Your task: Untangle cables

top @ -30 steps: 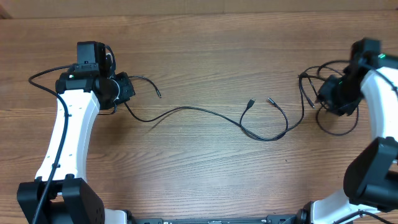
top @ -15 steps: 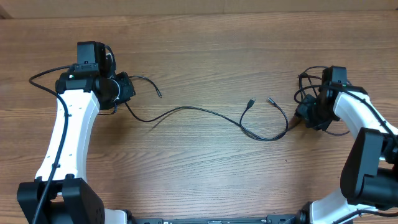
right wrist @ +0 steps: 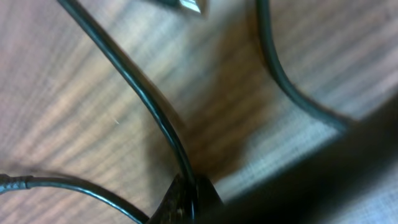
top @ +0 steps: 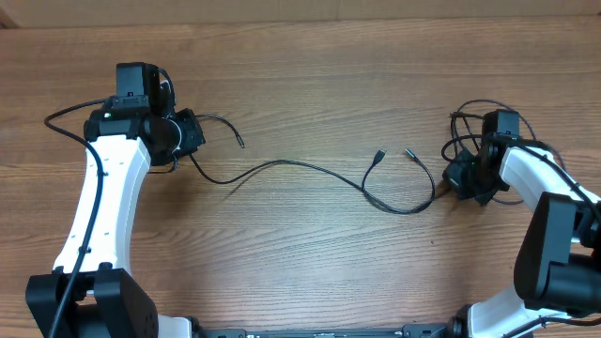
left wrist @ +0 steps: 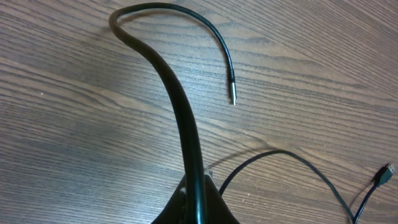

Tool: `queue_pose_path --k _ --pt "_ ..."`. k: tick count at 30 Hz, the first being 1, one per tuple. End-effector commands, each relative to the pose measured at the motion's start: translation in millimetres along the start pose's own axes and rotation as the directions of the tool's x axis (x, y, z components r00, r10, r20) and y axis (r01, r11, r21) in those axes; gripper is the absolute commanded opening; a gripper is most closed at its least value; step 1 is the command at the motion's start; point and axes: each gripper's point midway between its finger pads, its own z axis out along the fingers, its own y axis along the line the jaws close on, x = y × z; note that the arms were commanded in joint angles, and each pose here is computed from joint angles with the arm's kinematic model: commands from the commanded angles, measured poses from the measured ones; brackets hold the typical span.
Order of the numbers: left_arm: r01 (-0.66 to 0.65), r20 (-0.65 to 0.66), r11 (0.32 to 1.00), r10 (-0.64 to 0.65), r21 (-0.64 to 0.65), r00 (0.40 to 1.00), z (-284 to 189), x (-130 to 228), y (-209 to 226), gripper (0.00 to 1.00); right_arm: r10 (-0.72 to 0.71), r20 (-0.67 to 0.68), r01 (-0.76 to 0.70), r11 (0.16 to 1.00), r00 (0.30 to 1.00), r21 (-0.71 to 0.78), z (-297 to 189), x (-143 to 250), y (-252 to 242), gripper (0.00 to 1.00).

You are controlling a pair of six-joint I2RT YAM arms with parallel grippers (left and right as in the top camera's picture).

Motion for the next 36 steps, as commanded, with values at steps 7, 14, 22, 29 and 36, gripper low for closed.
queue_pose_path --k 7,14,22,29,36 --pt "-0.013 0.012 1.000 0.013 0.028 1.000 -5 -2 -8 0.04 0.039 0.265 -0.025 0.998 0.964 -0.053 -142 -102 19 0.04" --pt "-0.015 0.023 1.000 0.014 0.026 1.000 -5 -5 -8 0.04 0.162 0.574 -0.142 0.987 0.803 -0.081 -283 -177 -15 0.04" --pt "-0.011 0.063 0.998 0.015 -0.063 0.998 -6 -12 8 0.04 0.209 0.637 -0.255 0.967 0.742 -0.020 -293 -196 -55 0.04" --pt "0.162 0.175 0.944 -0.114 -0.289 0.978 -16 -24 55 0.04 0.223 0.624 -0.307 0.951 0.749 0.027 -278 -204 -75 0.04" --pt "0.337 0.262 0.879 -0.256 -0.336 0.930 -23 -27 76 0.04 0.278 0.622 -0.379 0.925 0.732 0.032 -267 -210 -88 0.04"
